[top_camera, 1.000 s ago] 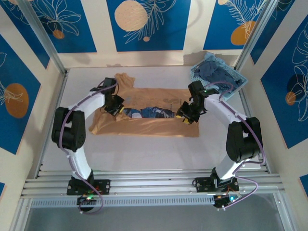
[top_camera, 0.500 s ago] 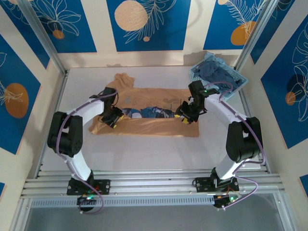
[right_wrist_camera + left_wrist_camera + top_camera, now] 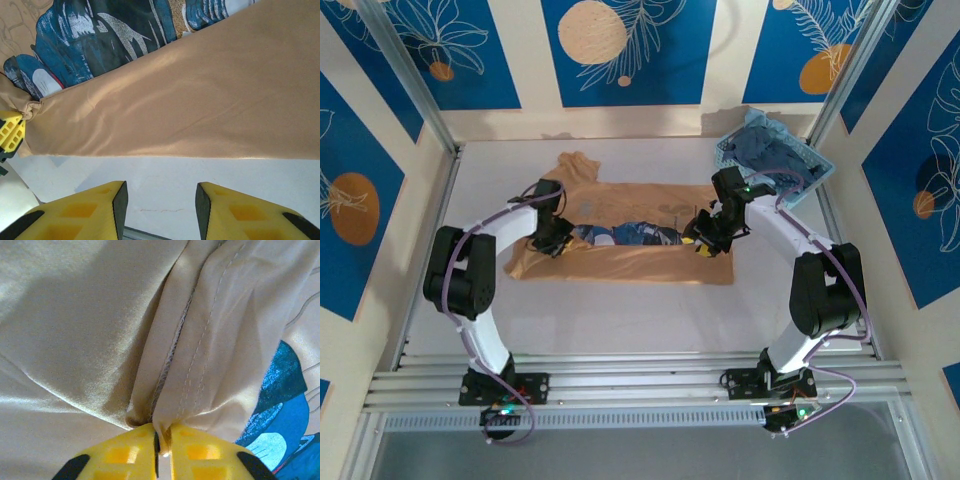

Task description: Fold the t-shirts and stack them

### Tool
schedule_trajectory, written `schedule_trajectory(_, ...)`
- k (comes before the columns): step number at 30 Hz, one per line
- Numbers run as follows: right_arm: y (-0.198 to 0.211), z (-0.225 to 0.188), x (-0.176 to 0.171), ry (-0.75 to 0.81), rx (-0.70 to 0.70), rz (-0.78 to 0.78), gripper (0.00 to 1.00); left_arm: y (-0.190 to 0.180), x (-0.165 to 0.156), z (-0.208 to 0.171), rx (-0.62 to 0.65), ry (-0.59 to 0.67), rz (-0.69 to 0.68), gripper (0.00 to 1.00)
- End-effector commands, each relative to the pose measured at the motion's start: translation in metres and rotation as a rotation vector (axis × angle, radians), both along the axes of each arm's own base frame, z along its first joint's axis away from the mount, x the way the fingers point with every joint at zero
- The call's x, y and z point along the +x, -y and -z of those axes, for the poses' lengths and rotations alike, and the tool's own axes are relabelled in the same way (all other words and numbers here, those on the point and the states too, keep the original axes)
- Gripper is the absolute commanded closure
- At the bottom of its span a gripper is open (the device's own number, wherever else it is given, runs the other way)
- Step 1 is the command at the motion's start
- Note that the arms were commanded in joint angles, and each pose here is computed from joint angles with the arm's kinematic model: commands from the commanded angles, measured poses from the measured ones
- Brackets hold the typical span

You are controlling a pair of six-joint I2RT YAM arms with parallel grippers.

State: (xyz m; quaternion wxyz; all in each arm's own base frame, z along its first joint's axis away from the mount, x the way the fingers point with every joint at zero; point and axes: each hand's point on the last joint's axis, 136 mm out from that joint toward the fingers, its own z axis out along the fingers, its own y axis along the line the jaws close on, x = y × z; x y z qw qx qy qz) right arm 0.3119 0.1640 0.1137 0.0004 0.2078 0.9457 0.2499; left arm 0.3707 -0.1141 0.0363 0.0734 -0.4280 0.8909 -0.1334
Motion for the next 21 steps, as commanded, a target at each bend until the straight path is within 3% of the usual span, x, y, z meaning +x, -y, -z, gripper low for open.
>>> schedule_trajectory(1, -0.001, -0.002, -0.003, -0.008, 0.021, -0.011, 0.57, -0.001, 0.011, -0.011, 0.009, 0.032, 0.011, 0.99)
schedule_trajectory(10, -0.002, 0.0, -0.002, -0.016, 0.026, -0.007, 0.58, 0.014, 0.03, -0.04, 0.13, 0.018, 0.222, 1.0)
schedule_trajectory(21, -0.003, 0.003, -0.005, -0.035, 0.034, -0.006, 0.58, 0.06, 0.062, -0.025, 0.24, -0.085, 0.65, 1.0)
